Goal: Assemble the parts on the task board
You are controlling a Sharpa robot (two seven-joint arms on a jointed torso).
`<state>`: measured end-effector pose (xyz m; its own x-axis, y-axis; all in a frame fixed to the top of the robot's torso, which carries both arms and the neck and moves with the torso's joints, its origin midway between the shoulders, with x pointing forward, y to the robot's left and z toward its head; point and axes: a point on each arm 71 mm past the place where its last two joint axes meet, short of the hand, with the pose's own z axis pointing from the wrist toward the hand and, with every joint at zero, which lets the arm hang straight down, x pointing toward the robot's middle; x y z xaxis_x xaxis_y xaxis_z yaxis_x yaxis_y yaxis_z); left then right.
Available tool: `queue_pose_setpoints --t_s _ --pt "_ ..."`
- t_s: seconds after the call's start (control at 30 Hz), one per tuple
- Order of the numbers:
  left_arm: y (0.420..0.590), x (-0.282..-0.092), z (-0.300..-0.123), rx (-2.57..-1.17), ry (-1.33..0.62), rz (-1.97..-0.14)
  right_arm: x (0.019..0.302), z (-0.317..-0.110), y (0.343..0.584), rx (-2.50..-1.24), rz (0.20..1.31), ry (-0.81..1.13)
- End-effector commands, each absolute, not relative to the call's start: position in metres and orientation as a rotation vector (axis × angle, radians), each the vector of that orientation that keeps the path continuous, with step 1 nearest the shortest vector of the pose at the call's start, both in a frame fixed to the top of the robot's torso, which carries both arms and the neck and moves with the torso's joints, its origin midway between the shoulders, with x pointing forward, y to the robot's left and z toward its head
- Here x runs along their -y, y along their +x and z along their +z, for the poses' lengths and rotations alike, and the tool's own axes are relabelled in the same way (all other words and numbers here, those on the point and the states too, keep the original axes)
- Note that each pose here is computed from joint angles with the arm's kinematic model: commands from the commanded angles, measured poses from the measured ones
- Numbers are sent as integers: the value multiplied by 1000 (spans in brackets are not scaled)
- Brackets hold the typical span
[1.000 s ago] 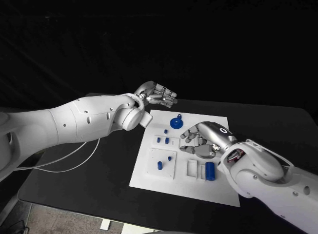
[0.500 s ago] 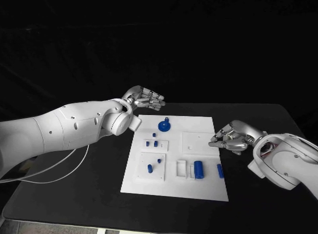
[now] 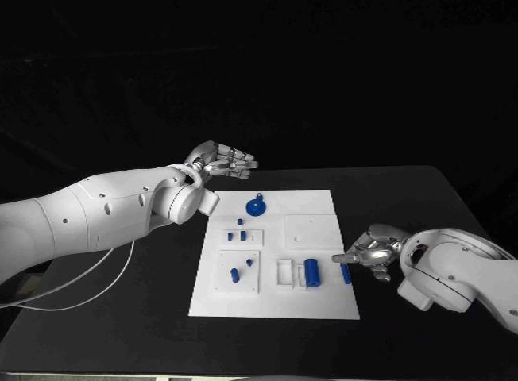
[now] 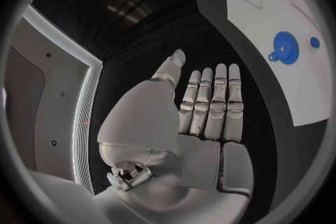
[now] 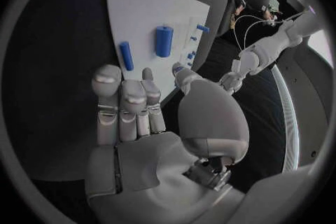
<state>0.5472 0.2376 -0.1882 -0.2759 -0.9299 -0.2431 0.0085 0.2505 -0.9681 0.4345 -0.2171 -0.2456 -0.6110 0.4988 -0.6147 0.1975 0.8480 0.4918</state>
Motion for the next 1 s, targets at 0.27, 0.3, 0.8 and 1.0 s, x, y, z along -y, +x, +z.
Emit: queue_pose_setpoints --t_s 0.27,0.3,0.8,1.0 --pt "543 -236 -190 -1509 -923 -1261 192 -267 429 -2316 461 581" --pt "543 -236 -190 -1510 -924 -1263 190 -268 429 -2317 462 579" --pt "539 -233 -191 -1525 -933 -1285 167 -288 433 -2337 436 549" --pt "537 -232 -191 -1530 -933 -1291 164 -294 436 -2338 421 548"
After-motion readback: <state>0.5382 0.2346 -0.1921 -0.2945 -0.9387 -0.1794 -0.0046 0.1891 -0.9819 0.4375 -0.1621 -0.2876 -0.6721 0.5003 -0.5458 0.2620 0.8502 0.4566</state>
